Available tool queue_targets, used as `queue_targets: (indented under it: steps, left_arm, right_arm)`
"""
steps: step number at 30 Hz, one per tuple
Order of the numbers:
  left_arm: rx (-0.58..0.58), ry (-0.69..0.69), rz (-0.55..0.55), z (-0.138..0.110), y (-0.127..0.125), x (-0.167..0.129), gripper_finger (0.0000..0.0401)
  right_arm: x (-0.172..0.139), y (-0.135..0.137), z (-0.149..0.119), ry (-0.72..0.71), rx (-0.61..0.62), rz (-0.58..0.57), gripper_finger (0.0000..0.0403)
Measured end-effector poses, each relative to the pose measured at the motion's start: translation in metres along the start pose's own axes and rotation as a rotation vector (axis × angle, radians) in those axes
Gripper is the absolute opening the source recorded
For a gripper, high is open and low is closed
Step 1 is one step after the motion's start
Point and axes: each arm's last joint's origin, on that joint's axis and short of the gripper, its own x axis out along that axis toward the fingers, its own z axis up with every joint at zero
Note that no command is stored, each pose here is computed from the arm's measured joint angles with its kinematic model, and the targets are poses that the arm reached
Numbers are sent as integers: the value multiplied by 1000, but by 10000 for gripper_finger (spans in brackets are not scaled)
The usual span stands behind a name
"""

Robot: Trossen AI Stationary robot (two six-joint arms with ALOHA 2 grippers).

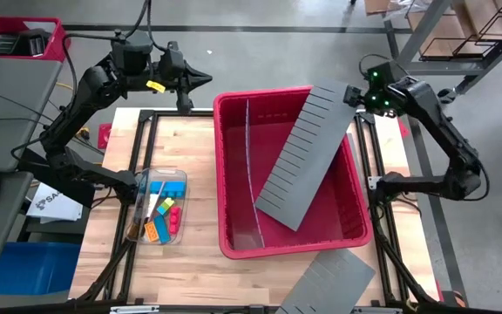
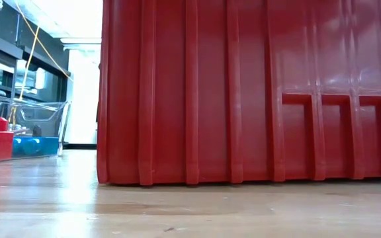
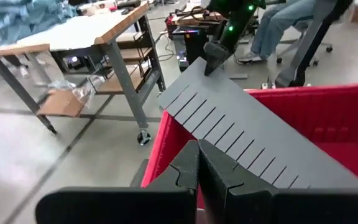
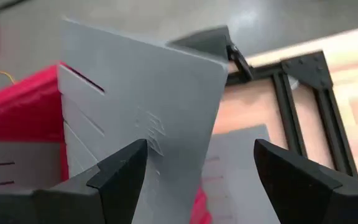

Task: Sort Items/Unsort Items

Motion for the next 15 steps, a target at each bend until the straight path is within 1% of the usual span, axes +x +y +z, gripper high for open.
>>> queue_targets:
  steps: [4,6,8,10,14,15]
  left_arm:
    - [-78,-8,-12,1,-3,1,0]
    - [-106,-32,-20,4,-5,1,0]
    - [-137,-57,-32,8,-8,2,0]
    - [-152,-89,-37,11,-10,2,0]
    - [-191,-135,-60,17,-15,3,0]
    - [-201,-139,-62,18,-16,3,0]
  right_arm:
    - [-6,-4,-6,-16,-49,55,287]
    - [-6,-6,-9,-35,-52,93,287]
    - [-5,-7,-11,-49,-30,138,287]
    - [1,-5,-11,-48,-21,192,287]
    - [21,4,-14,-3,-13,335,287]
    - [25,5,-14,-5,-10,349,287]
